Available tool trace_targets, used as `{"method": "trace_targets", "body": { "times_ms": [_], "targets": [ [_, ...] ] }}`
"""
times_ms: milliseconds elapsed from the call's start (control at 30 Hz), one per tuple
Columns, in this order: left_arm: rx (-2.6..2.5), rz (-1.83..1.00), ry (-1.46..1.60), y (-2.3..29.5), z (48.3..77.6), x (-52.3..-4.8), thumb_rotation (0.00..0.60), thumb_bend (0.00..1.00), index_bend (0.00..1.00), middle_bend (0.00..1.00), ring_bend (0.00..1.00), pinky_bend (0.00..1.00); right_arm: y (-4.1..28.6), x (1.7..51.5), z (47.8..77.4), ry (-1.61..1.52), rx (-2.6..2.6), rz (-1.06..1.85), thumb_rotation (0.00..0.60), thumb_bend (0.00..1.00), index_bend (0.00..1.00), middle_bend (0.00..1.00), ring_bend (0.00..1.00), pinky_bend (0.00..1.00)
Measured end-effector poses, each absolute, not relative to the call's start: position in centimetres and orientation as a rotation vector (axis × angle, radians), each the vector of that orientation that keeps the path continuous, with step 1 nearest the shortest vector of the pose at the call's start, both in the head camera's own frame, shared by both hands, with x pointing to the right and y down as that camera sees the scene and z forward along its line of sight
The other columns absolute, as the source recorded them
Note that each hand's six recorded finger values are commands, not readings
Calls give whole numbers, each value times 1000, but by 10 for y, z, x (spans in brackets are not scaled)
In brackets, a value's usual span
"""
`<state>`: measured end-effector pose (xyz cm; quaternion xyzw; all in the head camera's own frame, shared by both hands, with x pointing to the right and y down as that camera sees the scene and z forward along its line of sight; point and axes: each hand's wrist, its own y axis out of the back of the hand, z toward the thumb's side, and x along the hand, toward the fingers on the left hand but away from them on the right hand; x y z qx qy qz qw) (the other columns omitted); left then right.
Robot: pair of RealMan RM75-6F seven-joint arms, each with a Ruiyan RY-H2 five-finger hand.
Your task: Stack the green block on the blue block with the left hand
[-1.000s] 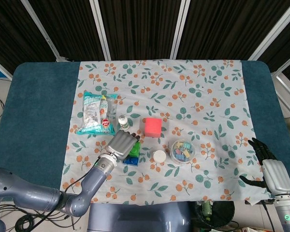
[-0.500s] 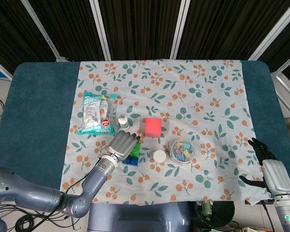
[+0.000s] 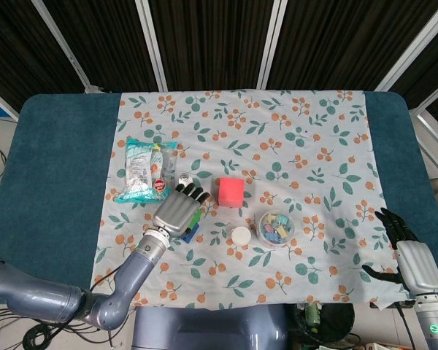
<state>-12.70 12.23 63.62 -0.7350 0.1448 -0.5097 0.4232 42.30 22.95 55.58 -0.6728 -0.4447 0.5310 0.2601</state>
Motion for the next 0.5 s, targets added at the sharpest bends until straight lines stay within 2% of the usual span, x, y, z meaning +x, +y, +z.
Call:
{"method": "trace_targets", "body": {
  "times_ms": [333, 500],
  "targets": [
    [-1852, -1202, 426, 124, 609, -151, 600, 145, 134, 129, 85, 193, 230, 423, 555, -1198, -1817, 1438, 600, 103, 0, 0, 0, 205],
    [-1848, -1164, 497, 131, 593, -183, 600, 86, 98, 89, 66, 187, 230, 422, 555, -1191, -1812, 1435, 600, 103, 0, 0, 0, 205]
  ]
}}
